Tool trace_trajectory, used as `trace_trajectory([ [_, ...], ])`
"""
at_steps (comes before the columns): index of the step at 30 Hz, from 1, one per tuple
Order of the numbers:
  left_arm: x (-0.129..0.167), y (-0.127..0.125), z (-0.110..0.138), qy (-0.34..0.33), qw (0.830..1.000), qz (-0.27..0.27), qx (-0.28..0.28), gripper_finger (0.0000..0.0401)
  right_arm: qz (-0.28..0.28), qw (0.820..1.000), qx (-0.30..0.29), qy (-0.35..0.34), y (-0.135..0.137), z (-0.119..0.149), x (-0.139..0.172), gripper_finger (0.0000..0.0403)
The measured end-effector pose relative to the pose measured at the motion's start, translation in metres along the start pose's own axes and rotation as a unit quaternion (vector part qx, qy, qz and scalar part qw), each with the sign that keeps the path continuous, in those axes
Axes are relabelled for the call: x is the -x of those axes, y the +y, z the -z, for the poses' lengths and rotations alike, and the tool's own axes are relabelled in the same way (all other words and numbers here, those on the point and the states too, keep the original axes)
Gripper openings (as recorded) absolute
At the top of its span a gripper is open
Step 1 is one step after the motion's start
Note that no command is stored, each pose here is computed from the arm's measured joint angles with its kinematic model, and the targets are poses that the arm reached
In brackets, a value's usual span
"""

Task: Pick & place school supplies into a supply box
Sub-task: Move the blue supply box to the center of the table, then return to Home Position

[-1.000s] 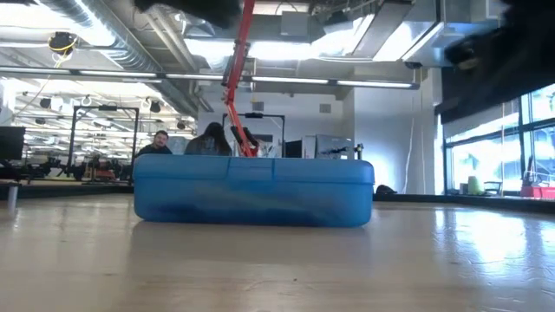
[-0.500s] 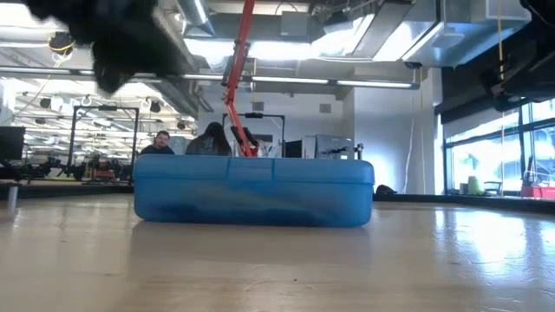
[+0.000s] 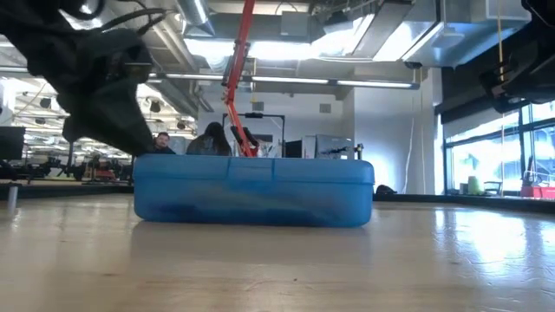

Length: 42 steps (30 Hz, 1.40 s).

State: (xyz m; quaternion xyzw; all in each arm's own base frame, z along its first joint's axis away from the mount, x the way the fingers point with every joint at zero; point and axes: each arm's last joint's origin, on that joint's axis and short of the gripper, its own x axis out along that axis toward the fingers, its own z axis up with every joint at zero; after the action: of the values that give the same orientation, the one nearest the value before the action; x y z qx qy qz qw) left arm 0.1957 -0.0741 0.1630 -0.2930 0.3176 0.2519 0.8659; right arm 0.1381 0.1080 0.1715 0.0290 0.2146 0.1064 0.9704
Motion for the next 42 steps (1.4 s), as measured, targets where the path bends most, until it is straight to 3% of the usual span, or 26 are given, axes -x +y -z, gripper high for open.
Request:
trace_trajectory([
  [5, -0.018, 0.002, -0.001, 0.062, 0.997, 0.005, 0.037, 0.0111, 0.001, 1.0, 0.01, 0.0, 0.0, 0.0, 0.0, 0.0097],
  [13, -0.046, -0.006, -0.008, 0.047, 0.997, 0.051, 0.023, 0.0107, 0.006, 1.0, 0.015, 0.01, -0.001, 0.002, 0.0, 0.0097],
  [21, -0.043, 0.001, 0.0, 0.089, 0.995, 0.018, 0.028, 0.0109, 0.007, 1.0, 0.016, 0.015, -0.001, 0.003, 0.0, 0.0097],
  [24, -0.03, -0.004, 0.0, 0.069, 0.997, 0.03, 0.018, 0.0107, 0.006, 1.0, 0.011, 0.018, -0.001, 0.004, 0.0, 0.0097],
  [28, 0.0, -0.013, -0.01, -0.005, 0.996, 0.082, -0.021, 0.0109, 0.005, 1.0, 0.009, 0.019, -0.001, 0.004, 0.0, 0.0097],
  [30, 0.012, -0.02, -0.018, -0.031, 0.989, 0.137, -0.034, 0.0111, 0.005, 1.0, 0.022, 0.02, -0.001, 0.004, 0.0, 0.0097],
  [33, 0.022, -0.036, -0.038, -0.069, 0.961, 0.263, -0.055, 0.011, 0.014, 0.999, 0.031, 0.017, -0.002, 0.004, 0.0, 0.0097],
  [36, 0.025, -0.043, -0.046, -0.086, 0.926, 0.343, -0.129, 0.0107, 0.028, 0.999, 0.022, 0.024, -0.007, 0.004, -0.002, 0.0097],
  [38, 0.027, -0.032, -0.049, -0.072, 0.93, 0.33, -0.146, 0.0107, 0.04, 0.998, 0.016, 0.037, -0.011, 0.006, -0.003, 0.0097],
  [42, 0.034, 0.003, -0.05, -0.119, 0.945, 0.286, -0.11, 0.011, 0.052, 0.997, -0.002, 0.056, -0.015, 0.009, -0.003, 0.0097],
])
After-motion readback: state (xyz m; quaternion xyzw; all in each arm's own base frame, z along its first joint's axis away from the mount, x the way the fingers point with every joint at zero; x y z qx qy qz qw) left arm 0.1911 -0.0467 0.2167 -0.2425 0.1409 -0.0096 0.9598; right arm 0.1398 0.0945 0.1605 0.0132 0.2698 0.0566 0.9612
